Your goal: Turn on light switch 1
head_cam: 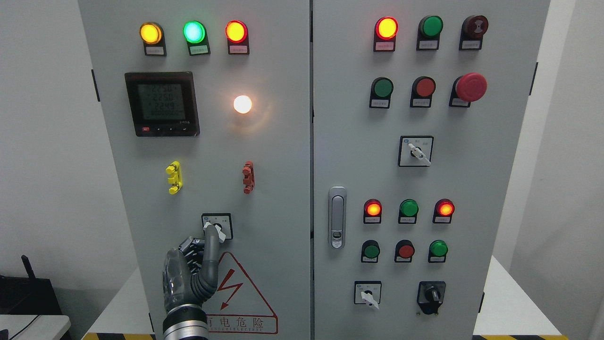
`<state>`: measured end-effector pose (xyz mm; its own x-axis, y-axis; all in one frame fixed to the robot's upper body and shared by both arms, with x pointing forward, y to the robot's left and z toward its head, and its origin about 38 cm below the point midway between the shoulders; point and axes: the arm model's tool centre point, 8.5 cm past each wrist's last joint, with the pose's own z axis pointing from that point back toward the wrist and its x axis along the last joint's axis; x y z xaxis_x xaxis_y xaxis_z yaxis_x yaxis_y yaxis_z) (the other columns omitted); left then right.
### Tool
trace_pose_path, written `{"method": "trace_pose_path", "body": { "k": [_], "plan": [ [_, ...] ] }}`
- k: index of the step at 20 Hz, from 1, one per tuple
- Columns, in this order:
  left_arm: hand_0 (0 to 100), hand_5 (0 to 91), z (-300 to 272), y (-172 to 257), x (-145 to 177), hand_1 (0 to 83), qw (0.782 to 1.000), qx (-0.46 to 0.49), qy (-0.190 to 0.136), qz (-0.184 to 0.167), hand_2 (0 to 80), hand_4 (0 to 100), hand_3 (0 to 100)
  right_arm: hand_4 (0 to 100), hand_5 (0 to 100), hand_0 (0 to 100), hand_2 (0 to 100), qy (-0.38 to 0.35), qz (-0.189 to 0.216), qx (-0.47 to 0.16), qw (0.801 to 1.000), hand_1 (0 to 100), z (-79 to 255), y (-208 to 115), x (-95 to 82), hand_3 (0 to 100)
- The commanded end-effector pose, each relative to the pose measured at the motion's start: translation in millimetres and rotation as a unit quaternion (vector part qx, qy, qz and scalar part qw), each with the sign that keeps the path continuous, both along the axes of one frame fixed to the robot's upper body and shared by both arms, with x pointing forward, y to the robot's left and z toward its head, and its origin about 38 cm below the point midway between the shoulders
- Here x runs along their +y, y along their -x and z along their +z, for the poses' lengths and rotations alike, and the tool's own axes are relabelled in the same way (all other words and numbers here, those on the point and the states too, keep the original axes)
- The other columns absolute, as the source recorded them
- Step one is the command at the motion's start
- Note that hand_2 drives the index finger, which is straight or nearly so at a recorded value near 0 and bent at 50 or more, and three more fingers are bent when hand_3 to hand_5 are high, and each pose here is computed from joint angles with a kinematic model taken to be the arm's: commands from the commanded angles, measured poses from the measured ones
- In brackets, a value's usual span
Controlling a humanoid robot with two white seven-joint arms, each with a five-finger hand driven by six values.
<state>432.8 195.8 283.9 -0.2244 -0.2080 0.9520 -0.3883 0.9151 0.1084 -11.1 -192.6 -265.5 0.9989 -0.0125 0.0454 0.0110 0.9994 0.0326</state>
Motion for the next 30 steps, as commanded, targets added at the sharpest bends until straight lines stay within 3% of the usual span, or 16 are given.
{"method": "trace_pose_path", "body": {
  "k": [1,6,9,12,14,15,16,19,22,25,30],
  "plan": [
    [28,81.6,-3.6,15.0,9.1,23.7,1.0,-0.013,0.001,0.004,67.0,89,94,0,0,12,0,-0.002,-0.003,0.0,1.0,39,0.0,0.1,1.0,0],
    [25,81.3,-27.2,28.2,40.5,25.8,1.0,-0.027,-0.005,-0.011,67.7,89,95,0,0,12,0,-0.002,-0.003,0.0,1.0,39,0.0,0.1,1.0,0],
    [15,81.3,-54.3,50.4,64.8,25.4,0.996,-0.054,-0.038,-0.053,66.4,89,94,0,0,12,0,-0.002,-0.003,0.0,1.0,39,0.0,0.1,1.0,0],
    [5,77.5,-82.2,80.9,103.4,22.9,0.995,-0.063,-0.067,-0.03,62.1,89,93,0,0,12,0,-0.002,-0.003,0.0,1.0,39,0.0,0.1,1.0,0],
    [2,69.0,-102.3,105.9,137.4,21.7,0.995,-0.043,-0.092,-0.01,56.7,86,89,0,0,12,0,-0.002,-0.003,0.0,1.0,39,0.0,0.1,1.0,0],
    [1,49.7,-113.5,118.5,155.4,20.3,0.994,-0.034,-0.099,0.001,48.9,82,84,0,0,12,0,-0.002,-0.003,0.0,1.0,39,0.0,0.1,1.0,0],
    [0,43.7,-128.5,131.3,173.3,18.3,0.995,-0.021,-0.101,0.009,44.1,77,79,0,0,12,0,-0.002,-0.004,0.0,1.0,39,0.0,0.1,0.9,0],
    [0,36.5,-184.3,183.2,224.0,15.5,0.994,0.039,-0.099,0.035,33.1,67,63,0,0,12,0,-0.002,-0.003,0.0,1.0,39,0.0,0.1,1.0,0],
    [0,29.9,-245.3,229.5,262.1,12.8,0.99,0.108,-0.054,0.078,29.1,58,57,0,0,12,0,-0.002,-0.003,0.0,1.0,39,0.0,0.1,1.0,0],
    [0,27.8,-312.2,279.6,275.1,12.0,0.975,0.19,0.003,0.113,27.3,53,51,0,0,12,0,-0.002,-0.003,0.0,1.0,39,0.0,0.1,1.0,0],
    [1,24.6,-420.0,357.2,251.4,9.0,0.924,0.334,0.123,0.138,17.6,44,37,0,0,12,0,-0.002,-0.003,0.0,1.0,39,0.0,0.1,1.0,0]
  ]
}}
